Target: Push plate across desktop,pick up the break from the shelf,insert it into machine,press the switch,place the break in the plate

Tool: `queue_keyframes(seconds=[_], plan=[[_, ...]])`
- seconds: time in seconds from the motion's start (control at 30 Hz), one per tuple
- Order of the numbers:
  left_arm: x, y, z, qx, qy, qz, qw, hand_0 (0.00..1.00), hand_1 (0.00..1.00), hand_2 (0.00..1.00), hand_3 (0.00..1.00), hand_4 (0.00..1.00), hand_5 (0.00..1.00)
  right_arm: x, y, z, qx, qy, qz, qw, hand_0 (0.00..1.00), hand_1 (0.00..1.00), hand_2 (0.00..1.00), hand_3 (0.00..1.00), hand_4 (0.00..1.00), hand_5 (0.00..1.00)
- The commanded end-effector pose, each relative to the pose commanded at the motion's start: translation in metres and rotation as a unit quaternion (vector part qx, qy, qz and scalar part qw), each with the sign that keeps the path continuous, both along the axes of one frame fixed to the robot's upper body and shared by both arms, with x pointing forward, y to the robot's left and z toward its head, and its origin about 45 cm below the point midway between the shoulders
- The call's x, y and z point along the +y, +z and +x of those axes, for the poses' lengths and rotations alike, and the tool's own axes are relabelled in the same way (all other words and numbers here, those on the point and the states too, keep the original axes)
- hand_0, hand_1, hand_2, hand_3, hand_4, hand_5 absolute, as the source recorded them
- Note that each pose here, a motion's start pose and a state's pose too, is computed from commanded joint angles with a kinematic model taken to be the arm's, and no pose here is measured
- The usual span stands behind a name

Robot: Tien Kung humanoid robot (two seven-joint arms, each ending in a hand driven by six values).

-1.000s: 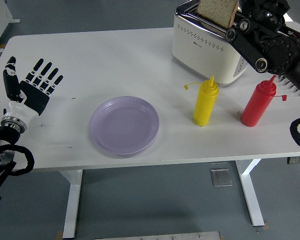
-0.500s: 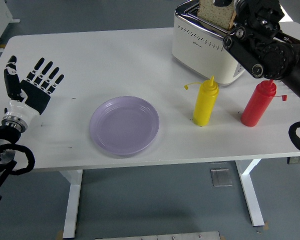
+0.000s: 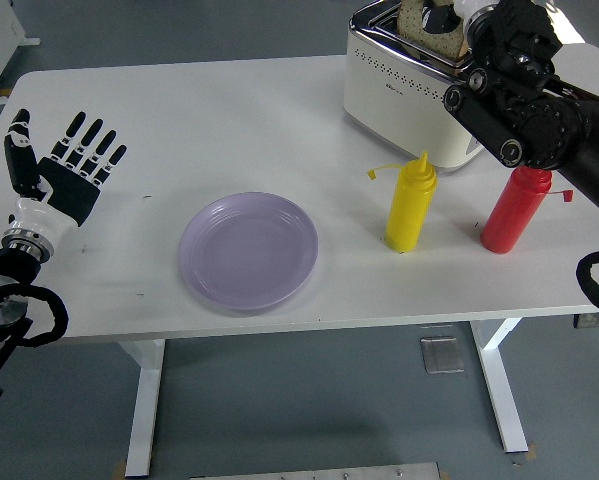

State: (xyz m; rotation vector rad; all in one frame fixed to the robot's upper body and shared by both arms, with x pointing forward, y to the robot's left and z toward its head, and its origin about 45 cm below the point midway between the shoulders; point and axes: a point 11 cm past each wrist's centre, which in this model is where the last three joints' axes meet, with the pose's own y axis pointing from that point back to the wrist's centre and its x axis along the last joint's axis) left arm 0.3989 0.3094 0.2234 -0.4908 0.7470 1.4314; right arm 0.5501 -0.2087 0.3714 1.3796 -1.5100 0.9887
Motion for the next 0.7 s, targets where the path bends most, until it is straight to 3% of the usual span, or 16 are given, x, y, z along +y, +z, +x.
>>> queue_keyframes(seconds=[0.7], plan=[[-0.002,0.003,0.0003,0.0,-0.002,-0.016,1.0,0.785,0.688,0.639,0.617,0.767,0.998,0.002,-0.014,-0.001,0.031,0.01,-0.012,0.999,0.321,0.549,0.639,0.575,0.385,0.046]])
